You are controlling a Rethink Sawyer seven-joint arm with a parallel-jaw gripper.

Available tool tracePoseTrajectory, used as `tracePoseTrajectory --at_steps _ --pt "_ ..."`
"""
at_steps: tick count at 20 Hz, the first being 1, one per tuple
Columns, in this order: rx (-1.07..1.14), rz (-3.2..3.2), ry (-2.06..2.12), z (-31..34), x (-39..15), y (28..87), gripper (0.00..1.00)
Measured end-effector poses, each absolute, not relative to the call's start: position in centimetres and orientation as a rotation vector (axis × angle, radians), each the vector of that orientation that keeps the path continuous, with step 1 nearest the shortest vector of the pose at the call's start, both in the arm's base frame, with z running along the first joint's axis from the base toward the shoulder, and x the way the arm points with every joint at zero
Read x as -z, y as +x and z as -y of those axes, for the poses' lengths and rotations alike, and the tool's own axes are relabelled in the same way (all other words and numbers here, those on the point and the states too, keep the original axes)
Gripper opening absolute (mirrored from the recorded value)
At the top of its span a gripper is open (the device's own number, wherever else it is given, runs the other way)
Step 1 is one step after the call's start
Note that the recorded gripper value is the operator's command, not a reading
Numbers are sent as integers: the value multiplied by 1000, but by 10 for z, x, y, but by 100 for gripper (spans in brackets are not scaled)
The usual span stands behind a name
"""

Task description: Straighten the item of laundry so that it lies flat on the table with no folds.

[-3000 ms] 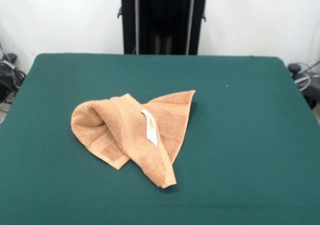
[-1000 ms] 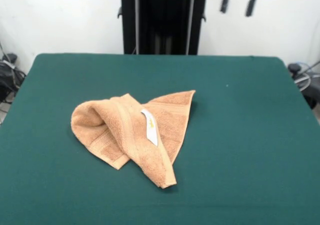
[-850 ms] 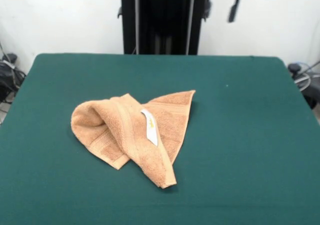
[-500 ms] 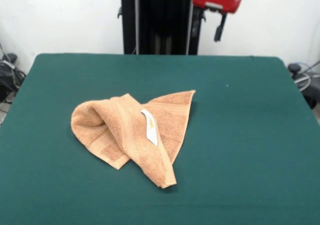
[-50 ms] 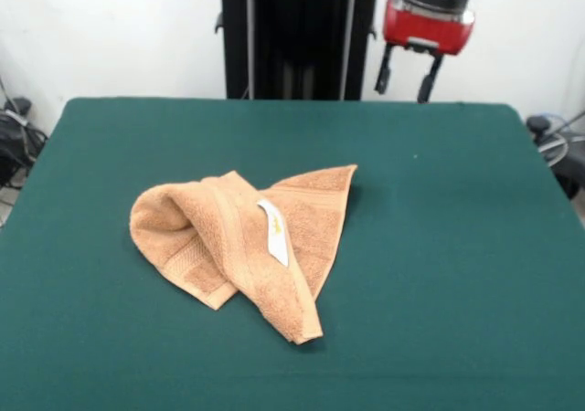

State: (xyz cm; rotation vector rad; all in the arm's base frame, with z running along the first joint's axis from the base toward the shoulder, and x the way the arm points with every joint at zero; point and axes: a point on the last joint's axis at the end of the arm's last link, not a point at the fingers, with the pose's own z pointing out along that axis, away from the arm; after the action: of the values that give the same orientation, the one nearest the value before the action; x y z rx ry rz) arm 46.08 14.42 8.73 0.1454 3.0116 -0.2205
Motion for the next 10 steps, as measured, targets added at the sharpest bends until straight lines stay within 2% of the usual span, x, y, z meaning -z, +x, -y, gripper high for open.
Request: tracePoseTrajectory --at_steps 10 --pt "385 -2925 74 -137 -106 466 100"
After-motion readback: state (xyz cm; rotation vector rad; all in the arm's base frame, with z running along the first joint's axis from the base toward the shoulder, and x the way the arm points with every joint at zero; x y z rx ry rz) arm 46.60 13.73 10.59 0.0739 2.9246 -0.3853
